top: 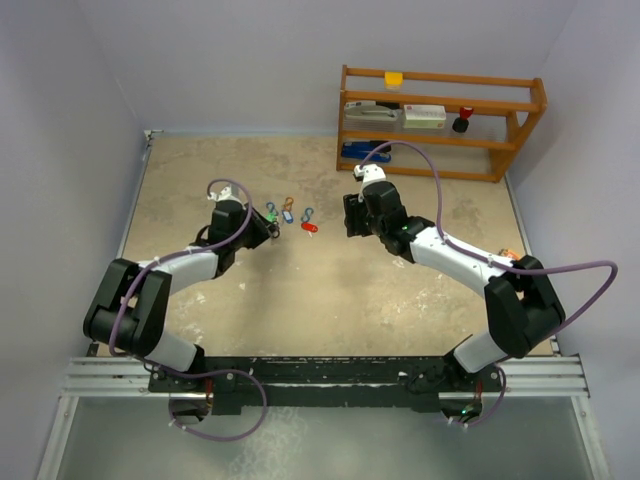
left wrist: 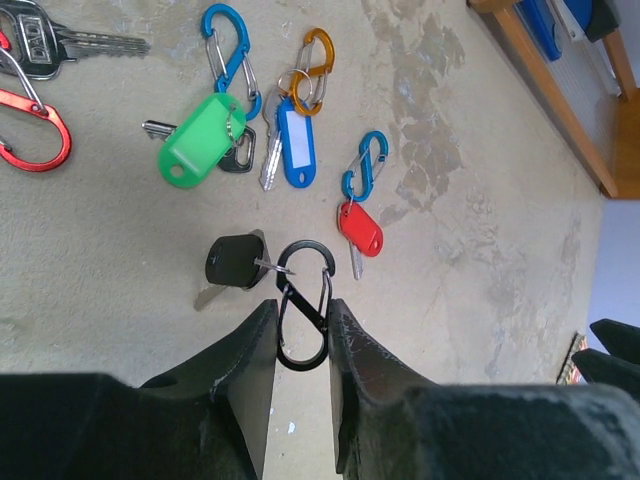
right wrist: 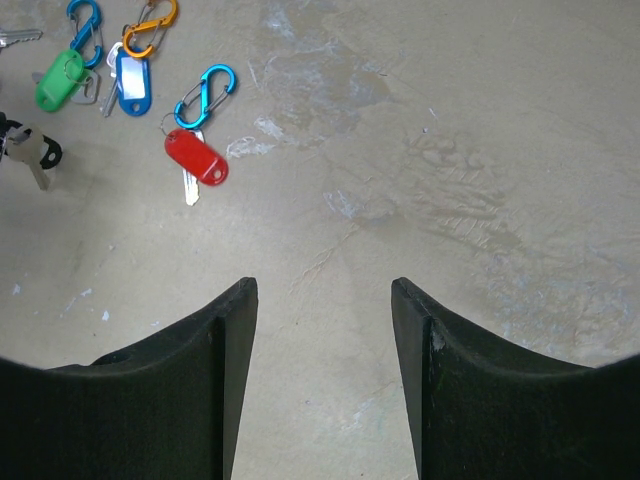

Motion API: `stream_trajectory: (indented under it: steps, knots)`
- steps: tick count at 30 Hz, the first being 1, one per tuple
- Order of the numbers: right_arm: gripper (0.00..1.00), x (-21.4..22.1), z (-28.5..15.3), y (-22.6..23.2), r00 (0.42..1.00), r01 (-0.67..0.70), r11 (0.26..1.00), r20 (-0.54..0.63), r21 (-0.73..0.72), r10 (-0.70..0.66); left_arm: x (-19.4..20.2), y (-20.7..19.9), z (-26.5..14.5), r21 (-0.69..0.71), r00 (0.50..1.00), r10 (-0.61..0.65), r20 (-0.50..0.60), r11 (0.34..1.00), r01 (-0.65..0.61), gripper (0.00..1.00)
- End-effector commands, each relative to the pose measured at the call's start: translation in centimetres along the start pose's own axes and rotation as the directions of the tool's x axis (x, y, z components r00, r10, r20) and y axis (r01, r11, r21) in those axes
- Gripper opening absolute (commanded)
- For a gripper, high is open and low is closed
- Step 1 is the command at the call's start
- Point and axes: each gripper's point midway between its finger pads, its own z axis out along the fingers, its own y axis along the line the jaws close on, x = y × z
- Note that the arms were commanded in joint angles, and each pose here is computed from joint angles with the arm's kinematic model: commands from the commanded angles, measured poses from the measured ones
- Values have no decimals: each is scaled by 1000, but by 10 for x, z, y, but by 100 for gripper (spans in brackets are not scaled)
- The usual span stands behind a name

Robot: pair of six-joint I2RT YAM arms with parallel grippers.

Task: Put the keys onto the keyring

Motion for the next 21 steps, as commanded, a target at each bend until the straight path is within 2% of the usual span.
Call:
stream_trajectory:
  steps: [1, 8, 13, 18, 20, 21]
  knots:
    - [59, -5, -2, 0, 1000, -13, 1000, 15, 0, 13, -13, -6, -7, 13, 999, -3, 39, 1000, 2, 25]
    - [59, -5, -2, 0, 1000, -13, 1000, 14, -2, 13, -18, -8, -15, -10, 999, 17, 47, 1000, -16, 30]
    - [59, -7, -3, -1, 1000, -11, 1000, 16, 2, 11, -33, -15, -26, -21, 995, 31, 91, 999, -30, 34]
    - [60, -11, -9, -8, 999, -21, 999, 41, 38, 19, -50, -17, -41, -54, 986, 59, 155, 997, -51, 45]
    - [68, -13, -13, -21, 997, -62, 992, 60, 106, 56, -55, -18, -47, -64, 982, 64, 175, 997, -53, 48]
    - [79, -13, -15, -30, 994, -90, 985, 69, 149, 81, -58, -18, -49, -72, 981, 64, 185, 996, -51, 48]
